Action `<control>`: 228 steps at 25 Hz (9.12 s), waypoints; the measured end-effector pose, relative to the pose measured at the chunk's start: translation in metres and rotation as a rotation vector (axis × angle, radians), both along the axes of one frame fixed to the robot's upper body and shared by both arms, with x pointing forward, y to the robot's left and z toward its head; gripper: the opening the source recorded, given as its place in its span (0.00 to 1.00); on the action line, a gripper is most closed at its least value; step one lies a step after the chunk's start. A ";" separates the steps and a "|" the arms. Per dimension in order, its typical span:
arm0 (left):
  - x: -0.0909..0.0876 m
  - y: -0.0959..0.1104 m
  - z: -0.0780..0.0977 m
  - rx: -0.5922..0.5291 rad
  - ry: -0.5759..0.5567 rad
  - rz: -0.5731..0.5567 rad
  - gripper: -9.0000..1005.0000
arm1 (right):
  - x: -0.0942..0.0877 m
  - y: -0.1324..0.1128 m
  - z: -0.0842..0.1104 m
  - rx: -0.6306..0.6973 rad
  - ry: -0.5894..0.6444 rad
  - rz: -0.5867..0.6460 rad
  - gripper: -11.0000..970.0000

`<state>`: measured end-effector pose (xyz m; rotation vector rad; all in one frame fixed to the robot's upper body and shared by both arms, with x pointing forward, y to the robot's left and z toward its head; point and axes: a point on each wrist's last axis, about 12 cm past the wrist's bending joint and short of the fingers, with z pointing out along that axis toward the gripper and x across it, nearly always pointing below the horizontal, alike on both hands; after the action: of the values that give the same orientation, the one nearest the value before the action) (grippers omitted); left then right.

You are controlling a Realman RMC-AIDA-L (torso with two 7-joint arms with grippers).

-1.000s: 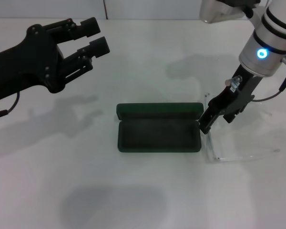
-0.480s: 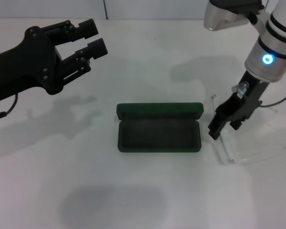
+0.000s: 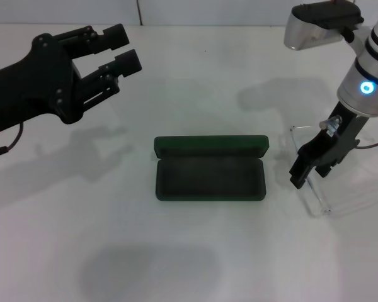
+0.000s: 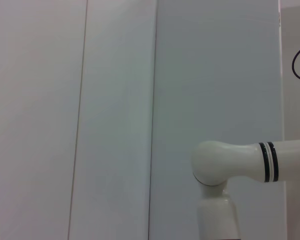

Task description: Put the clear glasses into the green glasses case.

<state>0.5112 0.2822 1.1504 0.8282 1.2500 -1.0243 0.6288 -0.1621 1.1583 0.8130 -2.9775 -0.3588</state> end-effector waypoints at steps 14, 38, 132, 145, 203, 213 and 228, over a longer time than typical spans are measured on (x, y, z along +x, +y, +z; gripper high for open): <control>-0.001 0.001 -0.001 0.005 -0.009 0.007 0.37 | 0.003 0.003 0.001 0.008 -0.027 0.004 0.45; -0.002 0.002 -0.005 -0.005 0.003 0.015 0.36 | 0.002 0.004 -0.002 0.018 -0.031 -0.004 0.25; 0.004 -0.033 -0.018 -0.224 0.218 -0.183 0.17 | -0.121 -0.011 0.030 0.986 -1.059 1.001 0.13; 0.004 -0.019 -0.016 -0.291 0.182 -0.112 0.17 | -0.124 -0.008 0.025 1.000 -1.028 1.013 0.13; -0.001 -0.043 -0.033 -0.144 0.276 -0.253 0.17 | -0.125 -0.005 0.026 1.029 -1.066 1.020 0.13; -0.001 -0.052 -0.033 -0.117 0.278 -0.301 0.17 | -0.124 -0.004 0.026 1.029 -1.068 1.018 0.13; -0.002 -0.046 -0.029 -0.140 0.251 -0.304 0.16 | -0.123 -0.006 0.024 1.023 -1.069 1.002 0.13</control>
<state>0.5088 0.2360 1.1211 0.8134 1.2675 -1.4813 0.5058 -0.1684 1.1821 3.1227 -2.1466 -1.7962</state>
